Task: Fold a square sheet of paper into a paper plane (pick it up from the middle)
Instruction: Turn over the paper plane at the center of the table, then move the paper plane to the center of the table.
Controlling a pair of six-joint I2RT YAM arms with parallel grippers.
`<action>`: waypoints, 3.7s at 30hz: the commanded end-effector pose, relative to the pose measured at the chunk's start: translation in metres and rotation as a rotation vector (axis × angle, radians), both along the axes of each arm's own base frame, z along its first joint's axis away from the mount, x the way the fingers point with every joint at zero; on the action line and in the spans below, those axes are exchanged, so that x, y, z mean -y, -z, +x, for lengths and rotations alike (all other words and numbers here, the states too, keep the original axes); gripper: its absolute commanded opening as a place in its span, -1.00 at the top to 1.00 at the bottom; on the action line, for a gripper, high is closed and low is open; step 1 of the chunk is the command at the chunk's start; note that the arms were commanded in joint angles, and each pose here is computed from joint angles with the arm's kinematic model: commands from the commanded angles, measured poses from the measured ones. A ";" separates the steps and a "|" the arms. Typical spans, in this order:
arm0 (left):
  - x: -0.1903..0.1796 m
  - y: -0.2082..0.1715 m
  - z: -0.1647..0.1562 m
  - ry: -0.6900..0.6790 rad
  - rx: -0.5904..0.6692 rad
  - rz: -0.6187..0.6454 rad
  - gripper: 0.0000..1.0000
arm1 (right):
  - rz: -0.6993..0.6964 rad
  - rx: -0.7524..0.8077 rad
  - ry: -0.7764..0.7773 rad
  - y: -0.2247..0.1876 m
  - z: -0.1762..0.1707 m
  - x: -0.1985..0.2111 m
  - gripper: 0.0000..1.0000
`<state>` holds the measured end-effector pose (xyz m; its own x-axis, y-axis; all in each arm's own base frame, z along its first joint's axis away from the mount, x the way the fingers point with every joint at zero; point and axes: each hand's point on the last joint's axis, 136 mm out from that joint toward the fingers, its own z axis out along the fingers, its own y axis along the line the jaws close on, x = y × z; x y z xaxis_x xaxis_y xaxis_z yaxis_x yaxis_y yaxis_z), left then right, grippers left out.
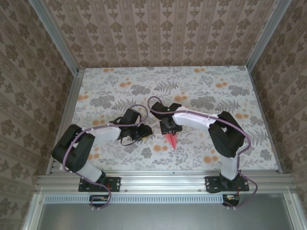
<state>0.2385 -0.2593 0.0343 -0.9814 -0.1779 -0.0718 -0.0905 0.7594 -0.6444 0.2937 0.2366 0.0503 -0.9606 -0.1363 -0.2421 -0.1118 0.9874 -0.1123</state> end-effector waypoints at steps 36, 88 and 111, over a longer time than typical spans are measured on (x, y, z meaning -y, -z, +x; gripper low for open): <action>-0.009 0.006 -0.002 -0.024 -0.014 0.026 0.29 | -0.016 -0.017 -0.004 0.002 -0.017 0.001 0.59; -0.062 -0.008 0.013 -0.170 0.019 0.060 0.21 | -0.079 0.058 0.016 -0.002 0.017 0.001 0.89; -0.090 -0.025 0.021 -0.223 0.051 0.098 0.12 | -0.069 0.023 0.110 0.037 0.111 0.025 0.69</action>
